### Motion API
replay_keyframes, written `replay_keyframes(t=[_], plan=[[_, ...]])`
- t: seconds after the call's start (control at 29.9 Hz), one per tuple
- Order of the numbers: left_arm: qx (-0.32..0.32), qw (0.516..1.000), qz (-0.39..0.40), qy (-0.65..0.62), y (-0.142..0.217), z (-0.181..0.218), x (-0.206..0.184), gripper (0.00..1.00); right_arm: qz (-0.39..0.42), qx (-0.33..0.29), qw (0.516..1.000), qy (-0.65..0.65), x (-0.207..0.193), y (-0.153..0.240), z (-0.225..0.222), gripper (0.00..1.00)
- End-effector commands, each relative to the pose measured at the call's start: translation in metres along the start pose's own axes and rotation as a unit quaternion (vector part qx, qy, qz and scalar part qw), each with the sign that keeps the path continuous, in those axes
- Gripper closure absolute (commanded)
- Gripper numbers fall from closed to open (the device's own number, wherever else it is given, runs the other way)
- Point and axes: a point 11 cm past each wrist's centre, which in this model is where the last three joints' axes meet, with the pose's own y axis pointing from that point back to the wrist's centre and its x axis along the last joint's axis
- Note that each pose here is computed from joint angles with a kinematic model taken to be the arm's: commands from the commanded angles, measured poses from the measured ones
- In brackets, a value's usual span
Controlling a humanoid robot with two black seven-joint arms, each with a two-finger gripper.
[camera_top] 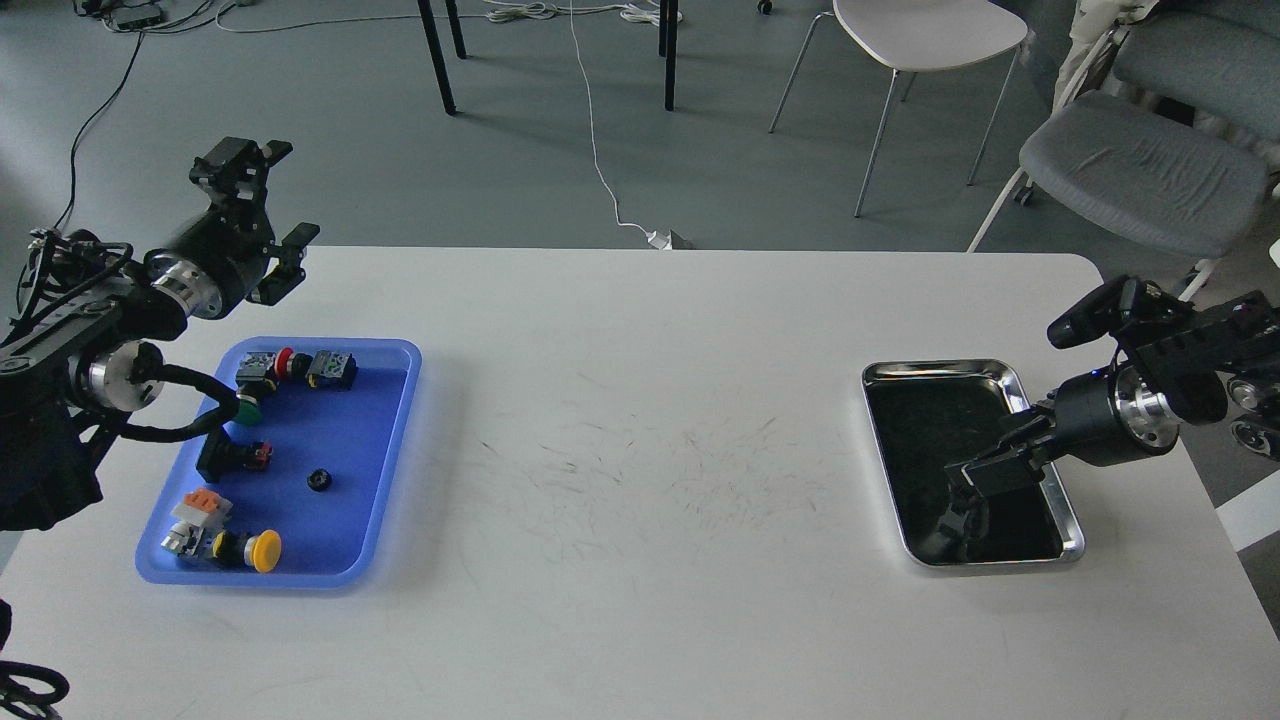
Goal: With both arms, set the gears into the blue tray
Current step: 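Reach the right gripper down into the metal tray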
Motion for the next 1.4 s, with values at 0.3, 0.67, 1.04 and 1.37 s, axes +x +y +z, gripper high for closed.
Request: replay_keyframes(t=[0.3,0.67,1.04,1.37], plan=[[0.002,1.000,0.000,0.001,0.001,-0.003,0.000,0.01,-0.049,-0.014,0.998,0.038,-0.004,-0.009,0.000,0.11],[0.002,1.000,0.001,0.002,0.001,-0.003,0.000,0.01,-0.056,-0.029,0.997,0.047,0.001,-0.014,0.007,0.27],[0.004,1.000,0.003,0.002,0.003,-0.005,0.002,0.01,-0.085,-0.021,0.994,0.073,-0.007,-0.027,-0.001,0.31],[0.007,1.000,0.004,0.003,0.004,-0.009,0.003,0.01,-0.086,-0.017,0.993,0.082,-0.002,-0.033,-0.007,0.43]])
